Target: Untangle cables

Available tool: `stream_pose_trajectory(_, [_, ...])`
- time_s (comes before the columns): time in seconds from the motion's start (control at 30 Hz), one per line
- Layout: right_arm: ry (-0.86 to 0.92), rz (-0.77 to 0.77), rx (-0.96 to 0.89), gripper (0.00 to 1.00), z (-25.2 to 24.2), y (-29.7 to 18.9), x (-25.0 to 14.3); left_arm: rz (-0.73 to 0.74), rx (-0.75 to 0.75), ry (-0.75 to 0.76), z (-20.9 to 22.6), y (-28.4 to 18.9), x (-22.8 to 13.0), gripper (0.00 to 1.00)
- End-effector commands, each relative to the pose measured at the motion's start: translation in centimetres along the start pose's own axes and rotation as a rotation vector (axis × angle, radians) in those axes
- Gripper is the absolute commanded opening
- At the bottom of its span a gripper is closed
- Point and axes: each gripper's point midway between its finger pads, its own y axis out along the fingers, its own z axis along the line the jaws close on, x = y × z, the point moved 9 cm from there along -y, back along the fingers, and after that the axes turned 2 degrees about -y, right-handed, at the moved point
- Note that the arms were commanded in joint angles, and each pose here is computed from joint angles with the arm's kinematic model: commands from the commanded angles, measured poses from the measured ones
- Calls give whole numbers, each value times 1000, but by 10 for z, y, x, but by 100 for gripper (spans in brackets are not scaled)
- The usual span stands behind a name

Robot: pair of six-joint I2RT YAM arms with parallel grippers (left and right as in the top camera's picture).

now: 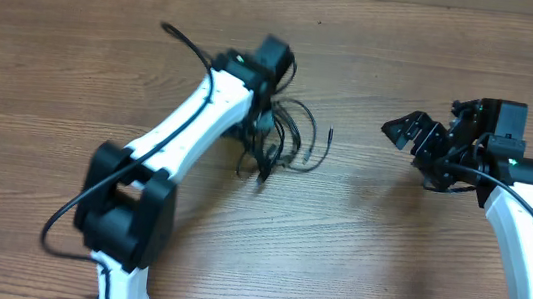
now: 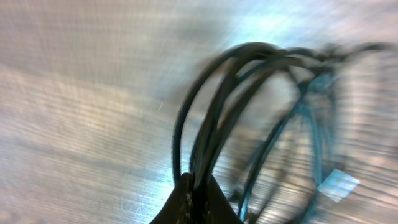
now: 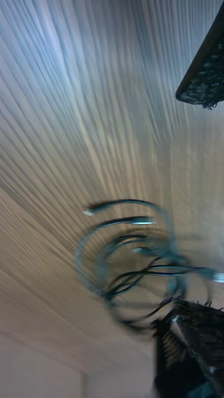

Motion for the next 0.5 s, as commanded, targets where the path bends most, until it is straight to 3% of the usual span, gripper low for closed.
stream_pose_trajectory(0.0, [-57, 100, 90, 100, 15, 13, -19, -137, -168, 101, 0, -70, 13, 4])
stream_pose_trajectory(0.13, [-157, 132, 147, 100, 39, 25, -32, -142, -305, 193, -5, -93, 9, 4])
stream_pose_trajectory(0.47, [-385, 3, 215, 98, 89, 43, -39, -108, -699, 639, -30, -116, -8, 4])
